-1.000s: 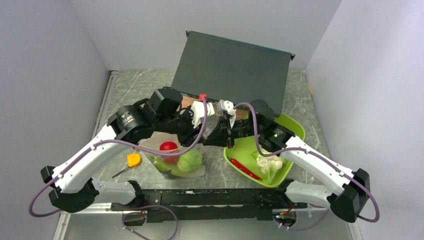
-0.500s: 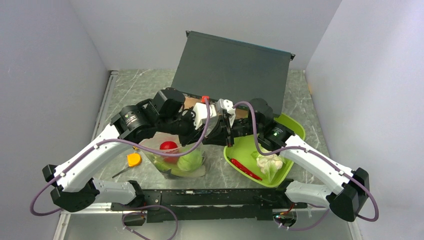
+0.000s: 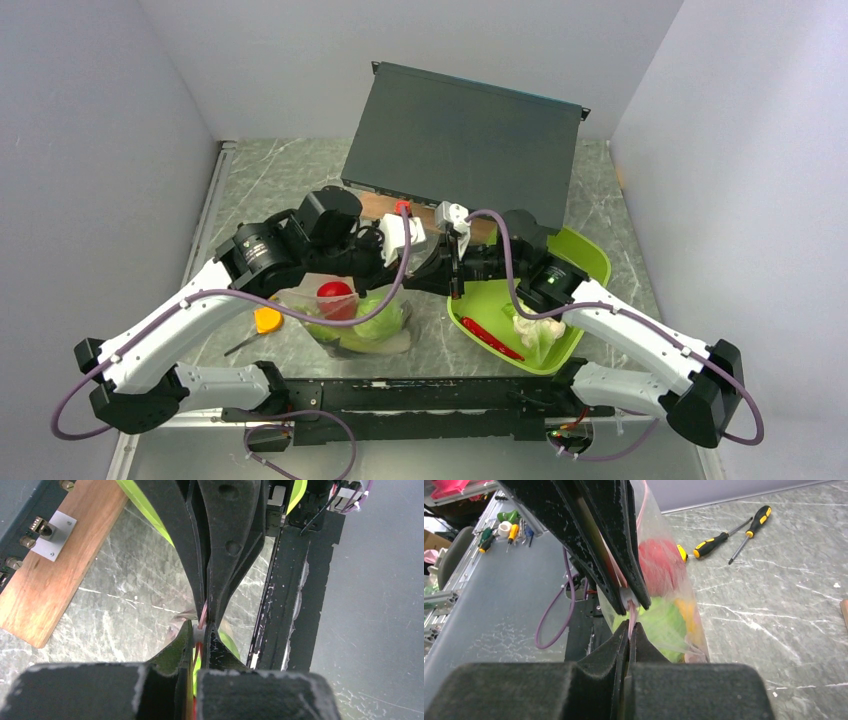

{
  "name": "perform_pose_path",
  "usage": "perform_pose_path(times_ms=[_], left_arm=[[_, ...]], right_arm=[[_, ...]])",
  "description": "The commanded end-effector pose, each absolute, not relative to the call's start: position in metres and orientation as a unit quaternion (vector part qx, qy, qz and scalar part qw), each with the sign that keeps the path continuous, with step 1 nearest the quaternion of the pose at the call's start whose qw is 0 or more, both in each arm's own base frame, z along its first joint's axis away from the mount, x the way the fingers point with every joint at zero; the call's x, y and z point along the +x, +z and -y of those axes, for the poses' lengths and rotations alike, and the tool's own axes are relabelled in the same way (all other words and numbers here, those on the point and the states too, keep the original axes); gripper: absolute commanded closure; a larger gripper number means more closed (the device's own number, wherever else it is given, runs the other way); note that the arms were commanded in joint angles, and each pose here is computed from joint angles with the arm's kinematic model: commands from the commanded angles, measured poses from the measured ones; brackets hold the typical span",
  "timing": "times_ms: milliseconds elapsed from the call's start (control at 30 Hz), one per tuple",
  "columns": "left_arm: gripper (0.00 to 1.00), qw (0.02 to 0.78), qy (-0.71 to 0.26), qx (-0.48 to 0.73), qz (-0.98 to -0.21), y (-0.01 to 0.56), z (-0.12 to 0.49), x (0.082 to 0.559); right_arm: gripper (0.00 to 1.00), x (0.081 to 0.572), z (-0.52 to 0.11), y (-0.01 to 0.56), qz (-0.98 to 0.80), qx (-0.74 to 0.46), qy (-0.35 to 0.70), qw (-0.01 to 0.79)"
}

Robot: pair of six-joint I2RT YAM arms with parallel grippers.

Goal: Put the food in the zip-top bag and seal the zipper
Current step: Zip the zipper food storage bag at the center of the board.

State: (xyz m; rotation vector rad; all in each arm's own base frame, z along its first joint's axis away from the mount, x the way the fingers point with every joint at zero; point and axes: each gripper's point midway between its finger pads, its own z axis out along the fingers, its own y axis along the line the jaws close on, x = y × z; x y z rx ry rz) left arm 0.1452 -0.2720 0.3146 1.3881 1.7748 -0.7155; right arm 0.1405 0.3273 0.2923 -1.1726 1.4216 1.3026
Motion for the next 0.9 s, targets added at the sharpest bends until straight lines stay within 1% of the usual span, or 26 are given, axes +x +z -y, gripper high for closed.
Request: perform_pose_path(times_ms=[0, 400, 867], left_arm=[[1.0, 0.387, -0.241, 0.546, -0.703, 0.308, 0.246, 0.145], [1.0, 0.409, -0.193, 0.523, -0.723, 0.31, 0.19, 0.132], [1.0, 0.446, -0.186, 0.469, -0.74, 0.312, 0.136, 0.106]], right_arm=[[1.0, 0.146, -0.316, 0.315, -0.543, -0.444, 0.527, 0.48], [1.0, 0.155, -0.288, 0.307, -0.559, -0.424, 0.509, 0.499], [1.0, 0.17, -0.263, 0.302, -0.589, -0.387, 0.48, 0.523]])
